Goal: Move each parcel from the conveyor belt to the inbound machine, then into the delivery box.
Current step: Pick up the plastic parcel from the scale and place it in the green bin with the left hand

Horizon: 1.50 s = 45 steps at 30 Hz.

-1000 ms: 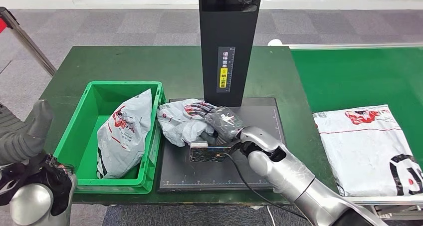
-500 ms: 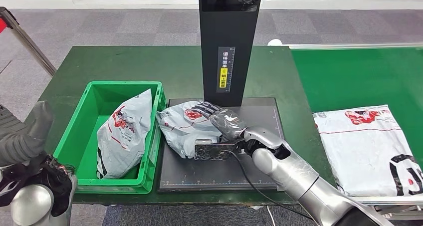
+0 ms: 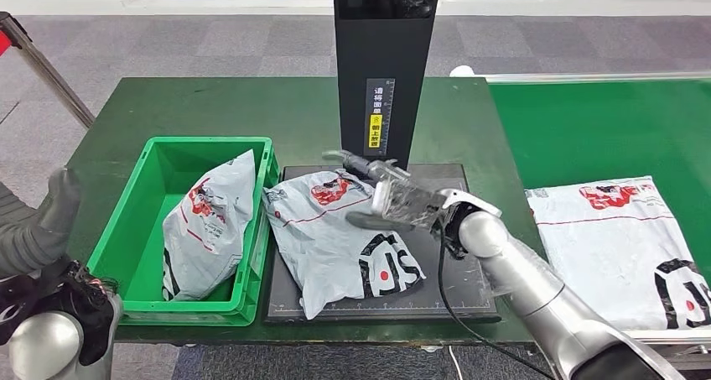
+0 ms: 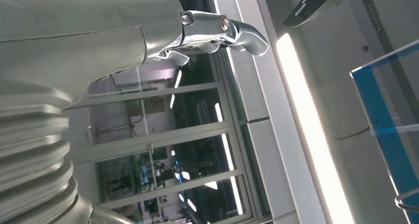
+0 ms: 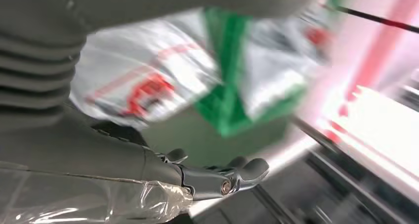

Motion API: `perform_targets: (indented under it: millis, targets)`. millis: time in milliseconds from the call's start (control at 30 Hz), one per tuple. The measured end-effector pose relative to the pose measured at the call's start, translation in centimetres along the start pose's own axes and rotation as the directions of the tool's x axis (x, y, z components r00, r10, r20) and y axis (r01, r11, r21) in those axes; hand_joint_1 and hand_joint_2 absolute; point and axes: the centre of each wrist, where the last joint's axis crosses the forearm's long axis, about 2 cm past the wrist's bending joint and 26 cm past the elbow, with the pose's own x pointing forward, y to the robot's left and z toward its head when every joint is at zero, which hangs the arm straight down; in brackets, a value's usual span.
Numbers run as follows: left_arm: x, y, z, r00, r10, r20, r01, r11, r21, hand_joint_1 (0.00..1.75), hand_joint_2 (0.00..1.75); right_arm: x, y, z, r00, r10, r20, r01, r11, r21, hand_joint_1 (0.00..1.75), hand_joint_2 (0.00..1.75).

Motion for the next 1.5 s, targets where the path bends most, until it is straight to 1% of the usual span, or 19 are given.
perform_targets:
  millis: [100,167,500,633,733,833,900,1000,1067,1133,1233,1367,1500]
  targets:
    - [0.1,0.1,-0.1,1.0,-0.005,0.004,0.005,1.0,0.009,0.0,1.75,0.9,-1.1,0.8,0.993,-0.079,0.09,0.087,0.991,-0.098,0.0,0.0]
    - [0.1,0.1,-0.1,1.0,-0.007,0.006,0.007,1.0,0.012,0.0,1.75,1.3,-1.4,1.4,0.989,-0.091,0.12,0.107,0.985,-0.133,0.0,0.0]
    - [0.2,0.1,-0.1,1.0,-0.01,0.012,0.009,1.0,0.018,0.0,1.75,1.9,-2.0,2.7,0.984,-0.081,0.157,0.111,0.975,-0.192,0.0,0.0]
    - [0.2,0.1,-0.1,1.0,-0.015,0.016,0.014,1.0,0.021,0.0,1.75,2.0,-2.0,3.2,0.979,-0.093,0.181,0.134,0.964,-0.229,0.0,1.75]
    - [0.3,0.2,0.1,0.999,-0.026,0.022,0.026,0.999,0.024,0.0,1.75,2.2,-1.7,4.3,0.964,-0.109,0.243,0.183,0.934,-0.307,0.0,1.75]
    - [0.6,0.2,0.2,0.999,-0.037,0.029,0.036,0.999,0.025,0.0,1.75,3.4,-1.6,6.4,0.925,-0.089,0.37,0.252,0.872,-0.419,0.0,1.75]
    - [0.7,0.2,0.1,0.999,-0.036,0.031,0.035,0.999,0.025,0.0,1.75,4.8,-1.4,8.1,0.89,-0.037,0.454,0.283,0.825,-0.488,0.0,1.75]
    - [1.0,-0.1,-0.3,0.999,-0.028,0.033,0.027,1.0,0.015,0.0,1.75,7.0,-0.4,11.4,0.845,0.082,0.529,0.292,0.757,-0.584,0.0,1.75]
    - [1.1,-0.5,-0.7,0.999,-0.027,0.048,0.027,1.0,0.0,0.0,1.75,8.1,0.6,13.7,0.823,0.172,0.541,0.276,0.712,-0.646,0.0,1.75]
    - [1.3,-1.2,-1.0,0.997,-0.034,0.074,0.036,0.999,-0.028,0.0,1.75,9.1,2.0,15.9,0.809,0.254,0.529,0.246,0.672,-0.699,0.0,1.75]
    - [1.9,-2.6,-1.4,0.993,-0.035,0.113,0.045,0.995,-0.088,0.0,1.75,10.6,3.9,18.1,0.805,0.305,0.509,0.227,0.634,-0.74,0.0,1.75]
    - [2.9,-4.9,-1.7,0.991,-0.003,0.135,0.026,0.986,-0.166,0.0,1.75,11.7,5.1,19.6,0.807,0.315,0.5,0.234,0.607,-0.759,0.0,1.75]
    - [3.5,-6.4,-2.0,0.99,0.036,0.138,-0.007,0.978,-0.206,0.0,1.75,12.1,5.6,20.1,0.813,0.318,0.488,0.234,0.589,-0.773,0.0,1.75]
